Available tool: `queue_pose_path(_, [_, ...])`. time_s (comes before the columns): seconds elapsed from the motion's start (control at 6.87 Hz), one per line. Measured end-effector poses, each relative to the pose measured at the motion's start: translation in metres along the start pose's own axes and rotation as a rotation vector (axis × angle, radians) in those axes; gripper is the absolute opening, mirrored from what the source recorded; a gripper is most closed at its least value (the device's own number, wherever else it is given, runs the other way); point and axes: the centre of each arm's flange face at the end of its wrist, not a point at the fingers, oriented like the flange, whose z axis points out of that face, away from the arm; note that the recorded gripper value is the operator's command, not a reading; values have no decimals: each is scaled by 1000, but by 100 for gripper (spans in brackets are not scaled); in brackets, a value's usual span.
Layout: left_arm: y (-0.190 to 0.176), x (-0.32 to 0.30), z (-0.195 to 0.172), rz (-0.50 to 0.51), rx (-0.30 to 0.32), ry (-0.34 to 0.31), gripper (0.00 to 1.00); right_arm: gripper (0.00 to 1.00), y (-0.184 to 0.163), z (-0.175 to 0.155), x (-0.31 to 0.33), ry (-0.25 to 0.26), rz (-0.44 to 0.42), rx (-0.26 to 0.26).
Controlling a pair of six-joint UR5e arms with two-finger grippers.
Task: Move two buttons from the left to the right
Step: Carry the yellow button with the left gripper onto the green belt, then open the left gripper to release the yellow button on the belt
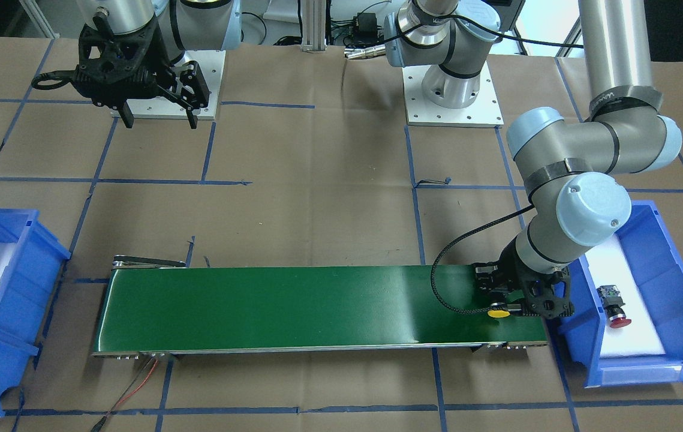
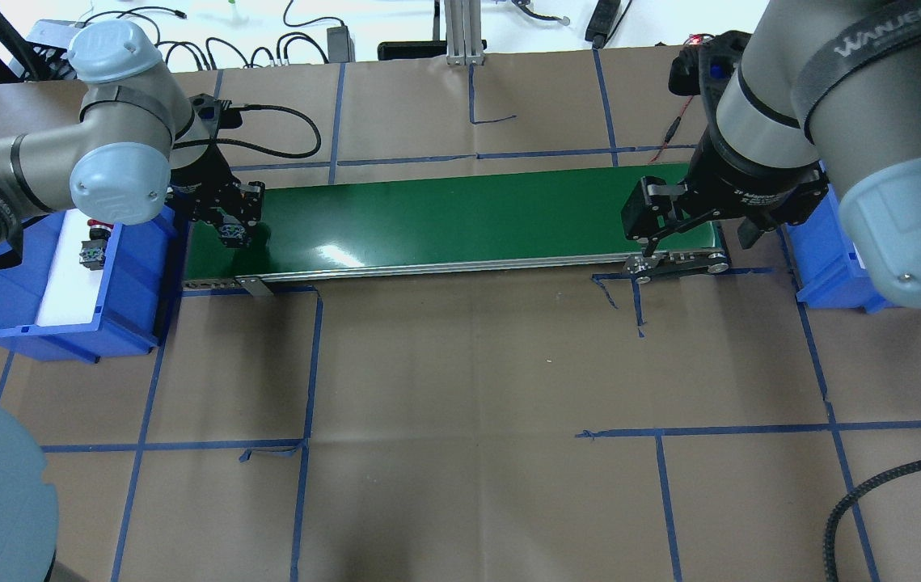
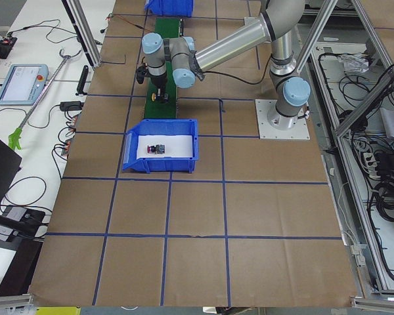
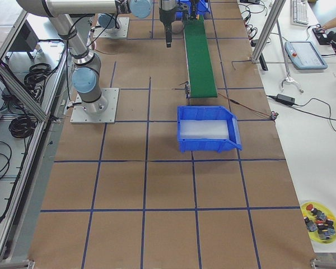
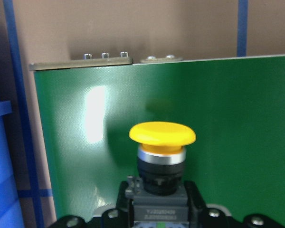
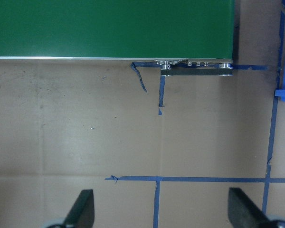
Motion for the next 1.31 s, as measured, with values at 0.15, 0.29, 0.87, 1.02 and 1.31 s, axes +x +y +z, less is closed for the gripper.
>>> queue_pose_path(0.15, [-1,0,2,-18,2,0,100,100,0,0,0,0,0,0])
queue_pose_path(0.29, [-1,0,0,-27,8,0,100,100,0,0,0,0,0,0])
queue_pose_path(0.87, [3,1,-51,-29,84,-7,100,100,0,0,-1,0,-1,0])
queue_pose_path(1.02, [10,1,-71,-28,102,-11,100,100,0,0,-1,0,-1,1])
queue_pose_path(1.31, [36,-1,-118,-29,108,-14,100,100,0,0,-1,0,-2,-1])
